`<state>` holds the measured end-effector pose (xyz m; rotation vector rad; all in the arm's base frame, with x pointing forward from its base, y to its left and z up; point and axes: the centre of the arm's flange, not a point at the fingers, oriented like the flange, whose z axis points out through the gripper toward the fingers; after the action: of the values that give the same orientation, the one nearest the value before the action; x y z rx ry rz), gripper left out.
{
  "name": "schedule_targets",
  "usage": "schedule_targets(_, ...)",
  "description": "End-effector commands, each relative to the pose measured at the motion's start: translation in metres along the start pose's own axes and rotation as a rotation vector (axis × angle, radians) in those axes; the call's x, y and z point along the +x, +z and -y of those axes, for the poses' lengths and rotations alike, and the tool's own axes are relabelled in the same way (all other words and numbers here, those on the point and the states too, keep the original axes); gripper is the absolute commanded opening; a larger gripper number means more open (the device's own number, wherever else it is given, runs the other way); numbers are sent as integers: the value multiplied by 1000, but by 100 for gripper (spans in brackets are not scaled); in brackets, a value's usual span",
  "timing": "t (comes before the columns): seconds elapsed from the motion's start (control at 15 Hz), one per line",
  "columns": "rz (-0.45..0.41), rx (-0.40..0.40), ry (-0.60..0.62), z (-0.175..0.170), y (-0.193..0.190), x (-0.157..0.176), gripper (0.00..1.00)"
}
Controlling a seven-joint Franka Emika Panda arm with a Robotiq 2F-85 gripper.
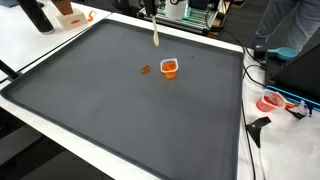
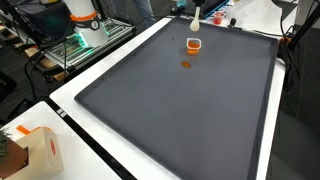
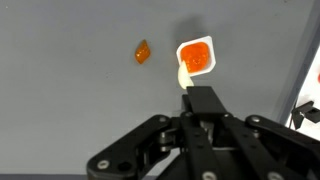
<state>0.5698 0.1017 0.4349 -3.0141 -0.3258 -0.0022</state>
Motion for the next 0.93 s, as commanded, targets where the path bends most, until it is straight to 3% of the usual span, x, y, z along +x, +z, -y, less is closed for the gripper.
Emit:
schedule_targets(0.0, 0, 0, 1, -1, 0, 0, 12)
schedule_targets(0.53, 0, 0, 2, -2, 0, 0, 12)
schedule_targets(0.6, 0, 0, 2, -2, 0, 0, 3)
schedule_targets(0.87, 23, -129, 1, 19, 2, 5, 3)
